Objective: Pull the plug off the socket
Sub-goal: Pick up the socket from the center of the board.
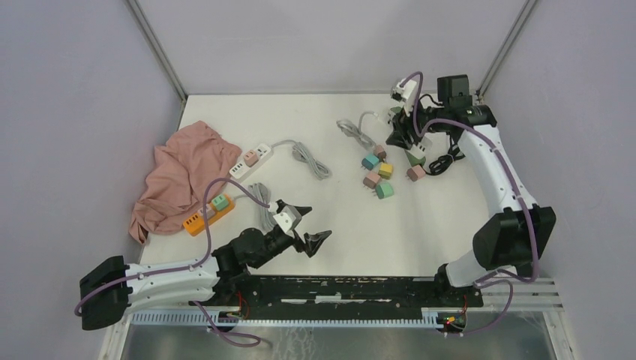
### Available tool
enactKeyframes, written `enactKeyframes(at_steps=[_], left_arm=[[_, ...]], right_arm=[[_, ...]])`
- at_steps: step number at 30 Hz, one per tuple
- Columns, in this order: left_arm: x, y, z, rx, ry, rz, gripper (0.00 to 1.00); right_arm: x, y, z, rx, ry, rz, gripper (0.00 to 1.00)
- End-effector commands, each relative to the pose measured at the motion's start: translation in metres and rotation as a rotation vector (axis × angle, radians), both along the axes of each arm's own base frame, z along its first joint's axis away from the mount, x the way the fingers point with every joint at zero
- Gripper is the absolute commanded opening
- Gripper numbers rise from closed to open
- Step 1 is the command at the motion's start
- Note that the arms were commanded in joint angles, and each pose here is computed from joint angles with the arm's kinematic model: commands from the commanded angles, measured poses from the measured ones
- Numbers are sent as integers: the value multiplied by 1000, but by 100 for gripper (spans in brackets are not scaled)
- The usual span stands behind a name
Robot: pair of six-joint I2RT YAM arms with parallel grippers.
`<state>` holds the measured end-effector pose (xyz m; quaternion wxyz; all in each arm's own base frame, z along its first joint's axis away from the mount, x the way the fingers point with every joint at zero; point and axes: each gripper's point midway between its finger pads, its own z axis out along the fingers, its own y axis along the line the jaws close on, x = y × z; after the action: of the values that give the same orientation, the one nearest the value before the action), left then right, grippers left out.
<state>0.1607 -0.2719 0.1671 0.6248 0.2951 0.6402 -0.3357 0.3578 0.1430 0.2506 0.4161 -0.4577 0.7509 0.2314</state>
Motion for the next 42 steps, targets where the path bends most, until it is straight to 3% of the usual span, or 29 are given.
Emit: enactKeyframes(at_steps=[1, 7, 12, 15, 24, 28, 36, 42], left_arm=[[2, 7, 7, -56, 13, 35, 93], [1, 12, 4, -70, 23, 41, 93], [-1, 12, 1, -75, 36, 36, 93], [-2, 12, -1, -75, 38, 34, 93], [-1, 11, -4, -71, 43, 35, 93], [-2, 9, -4, -68, 48, 29, 93], [-2, 5, 1, -73, 53, 20, 93], [4, 3, 8, -55, 93, 56, 92]], right_arm=[[81, -15, 41, 25, -151, -218, 1], [157, -56, 8, -33, -115, -508, 2], [185, -101, -44, -96, -36, -744, 4], [191, -131, -76, -146, 13, -838, 7], [177, -168, -165, -221, 259, -874, 20], [176, -169, -184, -228, 306, -864, 34], [178, -165, -186, -201, 335, -846, 84], [173, -164, -145, -139, 258, -848, 99]])
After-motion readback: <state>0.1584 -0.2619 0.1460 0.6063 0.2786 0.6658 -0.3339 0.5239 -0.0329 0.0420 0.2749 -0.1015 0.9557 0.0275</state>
